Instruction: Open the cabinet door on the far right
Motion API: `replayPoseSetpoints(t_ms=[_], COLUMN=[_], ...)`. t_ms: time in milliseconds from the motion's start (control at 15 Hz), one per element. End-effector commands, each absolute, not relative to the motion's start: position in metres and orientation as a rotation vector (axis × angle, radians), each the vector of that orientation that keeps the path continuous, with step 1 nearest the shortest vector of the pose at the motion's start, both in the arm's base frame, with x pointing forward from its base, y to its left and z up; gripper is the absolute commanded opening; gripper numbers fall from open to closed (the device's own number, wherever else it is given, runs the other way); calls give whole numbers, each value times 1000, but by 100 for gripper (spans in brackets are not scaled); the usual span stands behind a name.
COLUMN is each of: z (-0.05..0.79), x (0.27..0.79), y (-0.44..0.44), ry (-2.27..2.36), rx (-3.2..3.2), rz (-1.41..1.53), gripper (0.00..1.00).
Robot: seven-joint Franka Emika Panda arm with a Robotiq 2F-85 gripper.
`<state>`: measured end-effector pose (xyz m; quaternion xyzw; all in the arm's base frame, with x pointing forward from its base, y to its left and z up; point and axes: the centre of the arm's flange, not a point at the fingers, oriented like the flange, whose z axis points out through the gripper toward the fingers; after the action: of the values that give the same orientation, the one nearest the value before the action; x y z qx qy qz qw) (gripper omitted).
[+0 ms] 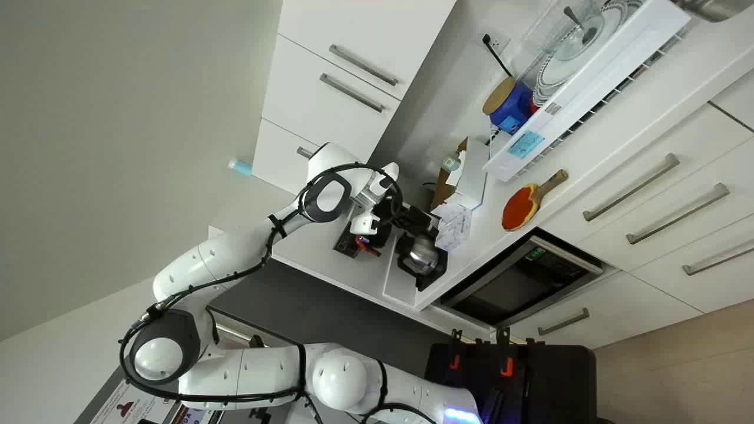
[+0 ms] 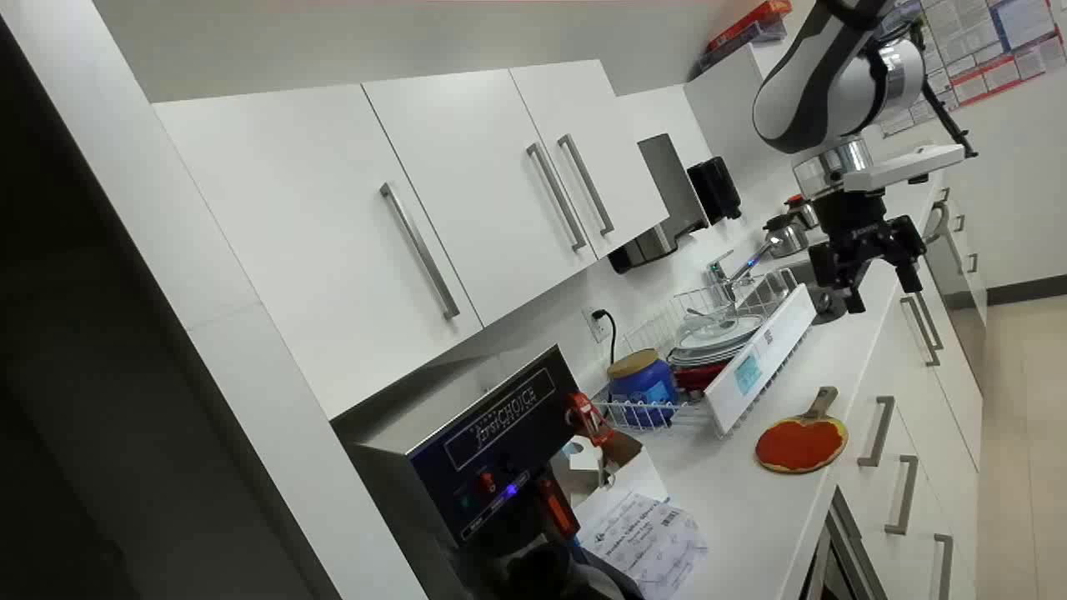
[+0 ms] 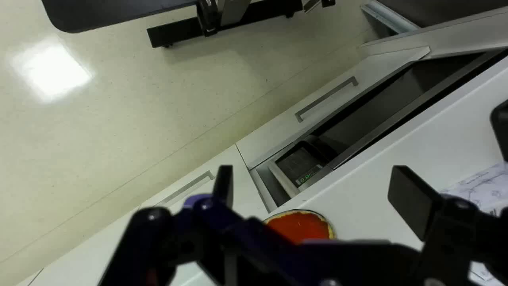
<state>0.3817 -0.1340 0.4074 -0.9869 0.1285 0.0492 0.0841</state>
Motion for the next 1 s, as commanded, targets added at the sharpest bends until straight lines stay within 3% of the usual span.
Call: replayPoseSetpoints(t_ms=[0,267,933], z=[407,407,529], x=[382,382,478], y=[-134,-134,-120], ry=[383,384,78], rx=[-2945,-2945,-2903], rz=[147,147,-727], gripper=[100,100,100])
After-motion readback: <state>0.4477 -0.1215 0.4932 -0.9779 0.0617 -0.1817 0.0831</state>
